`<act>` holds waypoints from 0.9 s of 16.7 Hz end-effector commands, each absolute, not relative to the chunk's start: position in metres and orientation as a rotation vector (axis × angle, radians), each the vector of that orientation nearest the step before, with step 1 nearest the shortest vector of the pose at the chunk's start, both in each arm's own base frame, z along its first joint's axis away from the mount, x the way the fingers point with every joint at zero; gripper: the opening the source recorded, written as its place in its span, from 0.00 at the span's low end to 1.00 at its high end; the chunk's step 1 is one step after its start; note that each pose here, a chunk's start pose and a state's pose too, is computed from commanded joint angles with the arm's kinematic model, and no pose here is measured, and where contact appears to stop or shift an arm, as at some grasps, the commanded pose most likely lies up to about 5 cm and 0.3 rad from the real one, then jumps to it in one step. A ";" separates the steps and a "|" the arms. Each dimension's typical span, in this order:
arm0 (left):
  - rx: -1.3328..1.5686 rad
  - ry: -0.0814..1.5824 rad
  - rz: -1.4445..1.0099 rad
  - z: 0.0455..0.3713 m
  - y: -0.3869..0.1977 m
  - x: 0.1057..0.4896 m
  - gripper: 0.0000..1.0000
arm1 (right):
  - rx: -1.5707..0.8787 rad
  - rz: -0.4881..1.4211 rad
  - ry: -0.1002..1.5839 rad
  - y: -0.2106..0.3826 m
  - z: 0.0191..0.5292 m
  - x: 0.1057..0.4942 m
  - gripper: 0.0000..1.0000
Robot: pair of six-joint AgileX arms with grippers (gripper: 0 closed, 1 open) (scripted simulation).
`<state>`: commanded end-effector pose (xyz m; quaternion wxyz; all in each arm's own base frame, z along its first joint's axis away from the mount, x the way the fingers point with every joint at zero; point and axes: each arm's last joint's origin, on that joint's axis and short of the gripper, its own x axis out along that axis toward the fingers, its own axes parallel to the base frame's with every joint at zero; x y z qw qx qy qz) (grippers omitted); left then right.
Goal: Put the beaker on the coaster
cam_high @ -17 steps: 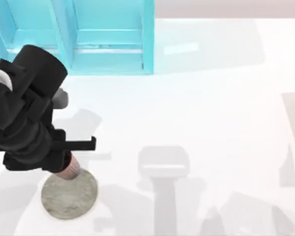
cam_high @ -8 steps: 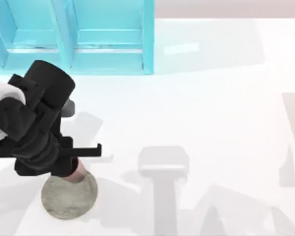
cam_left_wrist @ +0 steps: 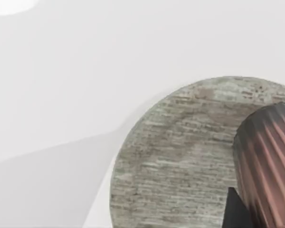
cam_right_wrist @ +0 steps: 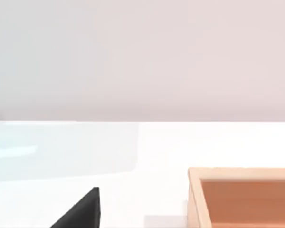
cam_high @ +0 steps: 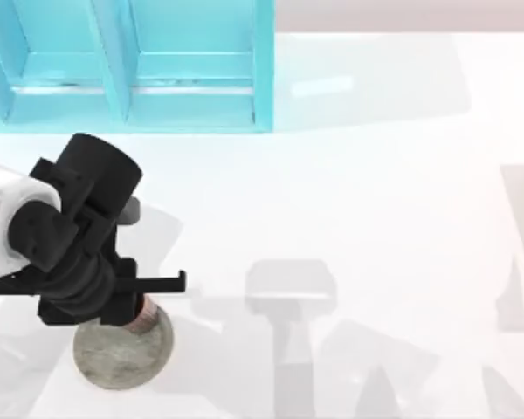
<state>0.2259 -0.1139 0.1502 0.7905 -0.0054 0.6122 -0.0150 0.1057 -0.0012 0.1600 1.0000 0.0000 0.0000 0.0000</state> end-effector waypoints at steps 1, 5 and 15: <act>-0.012 1.318 -0.032 0.150 -0.114 0.226 0.08 | 0.000 0.000 0.000 -0.001 0.160 0.106 1.00; -0.012 1.318 -0.032 0.150 -0.114 0.226 0.38 | 0.000 0.000 0.000 -0.001 0.160 0.106 1.00; -0.012 1.318 -0.032 0.150 -0.114 0.226 1.00 | 0.000 0.000 0.000 -0.001 0.160 0.106 1.00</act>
